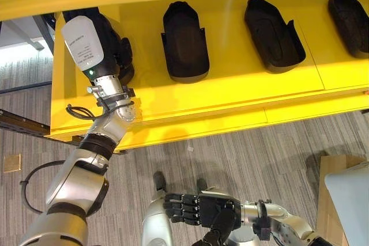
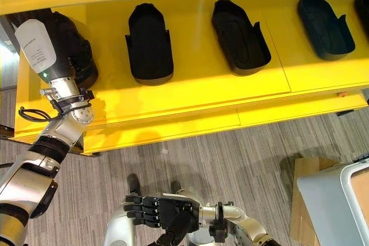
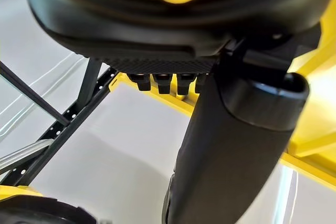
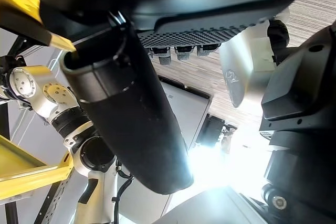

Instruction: Move parts from the plastic box to the shelf.

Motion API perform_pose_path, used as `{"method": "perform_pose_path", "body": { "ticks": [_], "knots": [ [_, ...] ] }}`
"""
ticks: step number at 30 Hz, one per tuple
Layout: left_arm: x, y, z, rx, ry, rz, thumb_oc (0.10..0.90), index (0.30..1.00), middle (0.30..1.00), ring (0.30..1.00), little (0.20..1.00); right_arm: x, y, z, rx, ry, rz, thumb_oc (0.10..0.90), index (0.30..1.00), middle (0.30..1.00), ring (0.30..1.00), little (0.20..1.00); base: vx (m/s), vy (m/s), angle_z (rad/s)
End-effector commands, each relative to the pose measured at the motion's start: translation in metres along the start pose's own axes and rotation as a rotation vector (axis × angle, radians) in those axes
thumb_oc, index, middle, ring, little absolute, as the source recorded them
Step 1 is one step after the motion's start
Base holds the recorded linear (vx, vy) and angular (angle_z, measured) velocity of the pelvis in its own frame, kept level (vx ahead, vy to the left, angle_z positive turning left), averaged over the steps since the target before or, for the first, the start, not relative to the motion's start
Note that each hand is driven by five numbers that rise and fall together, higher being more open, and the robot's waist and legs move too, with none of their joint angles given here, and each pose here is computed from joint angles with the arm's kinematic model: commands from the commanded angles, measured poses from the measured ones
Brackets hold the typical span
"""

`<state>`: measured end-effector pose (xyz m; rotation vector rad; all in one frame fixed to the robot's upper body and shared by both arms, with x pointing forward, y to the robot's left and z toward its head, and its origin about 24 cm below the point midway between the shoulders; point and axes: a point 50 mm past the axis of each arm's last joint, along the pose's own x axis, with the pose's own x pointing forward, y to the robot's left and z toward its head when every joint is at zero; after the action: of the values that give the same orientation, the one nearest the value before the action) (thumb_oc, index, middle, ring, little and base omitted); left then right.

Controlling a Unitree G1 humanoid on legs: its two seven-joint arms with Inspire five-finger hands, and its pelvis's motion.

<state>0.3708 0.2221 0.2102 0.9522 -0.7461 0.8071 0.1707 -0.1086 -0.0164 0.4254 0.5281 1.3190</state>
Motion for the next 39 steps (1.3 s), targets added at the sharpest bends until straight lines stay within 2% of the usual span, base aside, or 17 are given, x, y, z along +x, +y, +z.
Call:
{"method": "perform_pose_path", "body": {
  "ticks": [1, 3, 4, 8, 12, 24, 39],
  "knots": [
    [0.029, 0.012, 0.025, -0.093, -0.128, 0.025, 0.9, 1.0, 1.0, 1.0, 1.0, 0.024, 0.025, 0.017, -0.02, -0.166, 0.195, 0.9, 1.0, 1.0, 1.0, 1.0, -0.01, -0.023, 0.06],
    [0.024, 0.007, 0.025, -0.085, -0.135, -0.034, 0.9, 1.0, 1.0, 1.0, 1.0, 0.023, 0.024, 0.018, -0.019, -0.168, 0.191, 0.9, 1.0, 1.0, 1.0, 1.0, -0.01, -0.011, 0.06],
    [0.015, -0.001, 0.021, -0.077, -0.116, -0.155, 0.9, 1.0, 1.0, 1.0, 1.0, 0.022, 0.024, 0.018, -0.024, -0.172, 0.182, 0.9, 1.0, 1.0, 1.0, 1.0, -0.01, -0.003, 0.03],
    [-0.001, -0.007, 0.012, -0.078, -0.092, -0.328, 0.9, 1.0, 1.0, 1.0, 1.0, 0.022, 0.022, 0.019, -0.028, -0.186, 0.166, 0.9, 1.0, 1.0, 1.0, 1.0, 0.0, -0.001, 0.01],
    [-0.016, -0.009, 0.007, -0.093, -0.058, -0.447, 0.9, 1.0, 1.0, 1.0, 1.0, 0.02, 0.02, 0.019, -0.031, -0.194, 0.146, 0.9, 1.0, 1.0, 1.0, 1.0, 0.0, 0.007, 0.02],
    [-0.046, 0.009, 0.012, -0.133, -0.127, -0.58, 0.9, 1.0, 1.0, 1.0, 1.0, 0.015, 0.012, 0.019, -0.039, -0.21, 0.101, 0.9, 1.0, 1.0, 1.0, 1.0, 0.0, 0.007, 0.02],
    [-0.072, -0.006, -0.021, -0.105, 0.168, -0.684, 0.9, 1.0, 1.0, 1.0, 1.0, 0.018, 0.012, 0.024, -0.032, -0.201, 0.089, 0.9, 1.0, 1.0, 1.0, 1.0, 0.0, 0.0, 0.0]
  ]
}}
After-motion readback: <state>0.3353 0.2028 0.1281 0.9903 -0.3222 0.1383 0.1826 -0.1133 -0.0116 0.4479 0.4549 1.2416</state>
